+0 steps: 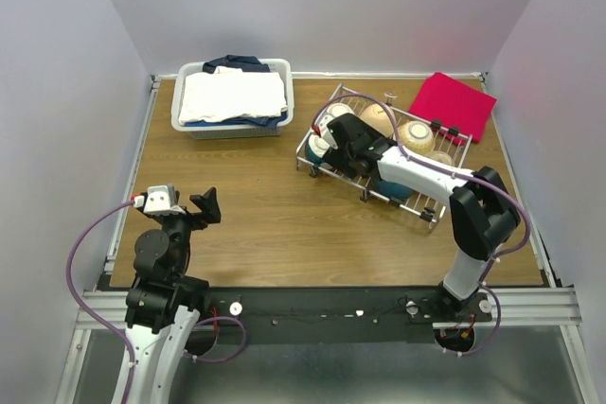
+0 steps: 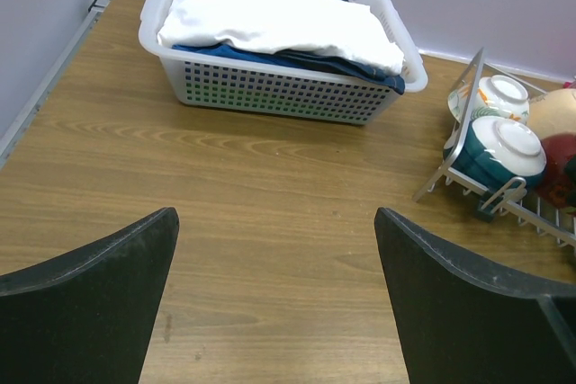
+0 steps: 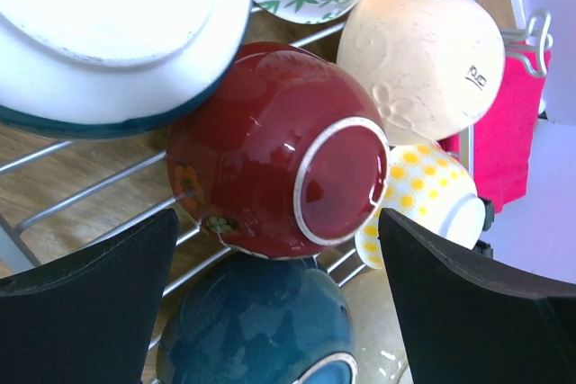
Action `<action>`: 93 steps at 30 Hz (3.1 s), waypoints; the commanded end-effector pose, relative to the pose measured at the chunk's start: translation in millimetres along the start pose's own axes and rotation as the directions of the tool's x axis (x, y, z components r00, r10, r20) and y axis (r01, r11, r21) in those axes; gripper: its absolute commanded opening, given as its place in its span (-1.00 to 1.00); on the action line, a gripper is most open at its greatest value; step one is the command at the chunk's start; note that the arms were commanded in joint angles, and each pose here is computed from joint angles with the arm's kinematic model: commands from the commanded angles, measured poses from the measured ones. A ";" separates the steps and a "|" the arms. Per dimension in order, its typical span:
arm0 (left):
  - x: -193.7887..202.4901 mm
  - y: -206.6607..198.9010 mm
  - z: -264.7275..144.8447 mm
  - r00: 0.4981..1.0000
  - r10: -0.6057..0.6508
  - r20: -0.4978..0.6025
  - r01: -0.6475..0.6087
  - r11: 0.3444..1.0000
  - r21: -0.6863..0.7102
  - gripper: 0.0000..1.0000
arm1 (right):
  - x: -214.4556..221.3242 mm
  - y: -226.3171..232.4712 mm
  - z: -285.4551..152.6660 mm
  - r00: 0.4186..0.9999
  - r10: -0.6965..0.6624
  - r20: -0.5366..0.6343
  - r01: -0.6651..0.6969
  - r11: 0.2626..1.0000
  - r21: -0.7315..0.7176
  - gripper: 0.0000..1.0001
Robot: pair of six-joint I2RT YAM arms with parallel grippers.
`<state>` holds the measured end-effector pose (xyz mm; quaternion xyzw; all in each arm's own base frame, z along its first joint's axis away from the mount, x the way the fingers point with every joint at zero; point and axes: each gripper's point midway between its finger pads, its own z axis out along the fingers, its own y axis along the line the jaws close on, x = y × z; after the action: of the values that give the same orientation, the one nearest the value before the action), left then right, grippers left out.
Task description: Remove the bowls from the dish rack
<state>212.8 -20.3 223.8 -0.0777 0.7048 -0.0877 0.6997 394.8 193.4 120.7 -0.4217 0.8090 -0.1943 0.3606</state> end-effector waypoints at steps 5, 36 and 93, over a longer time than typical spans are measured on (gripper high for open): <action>-9.8 3.6 -2.4 1.000 -0.014 0.023 0.014 1.000 -0.027 0.98 | -8.4 22.8 18.8 0.996 -0.094 0.009 0.094 0.995 -0.027 1.00; -11.1 6.4 -4.8 0.999 -0.025 0.032 0.026 0.999 -0.042 0.98 | 64.1 65.5 51.2 0.962 -0.146 -0.229 0.166 0.984 0.070 1.00; -12.1 -15.4 3.0 1.000 -0.025 -0.007 0.026 0.998 0.060 0.98 | -63.7 -32.4 -62.9 0.945 0.278 0.175 -0.307 0.936 0.172 -0.16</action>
<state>211.4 -16.4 220.2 -0.0924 0.7098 -0.0835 0.6933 392.3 213.3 163.7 -0.3300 0.8007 -0.2520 0.4317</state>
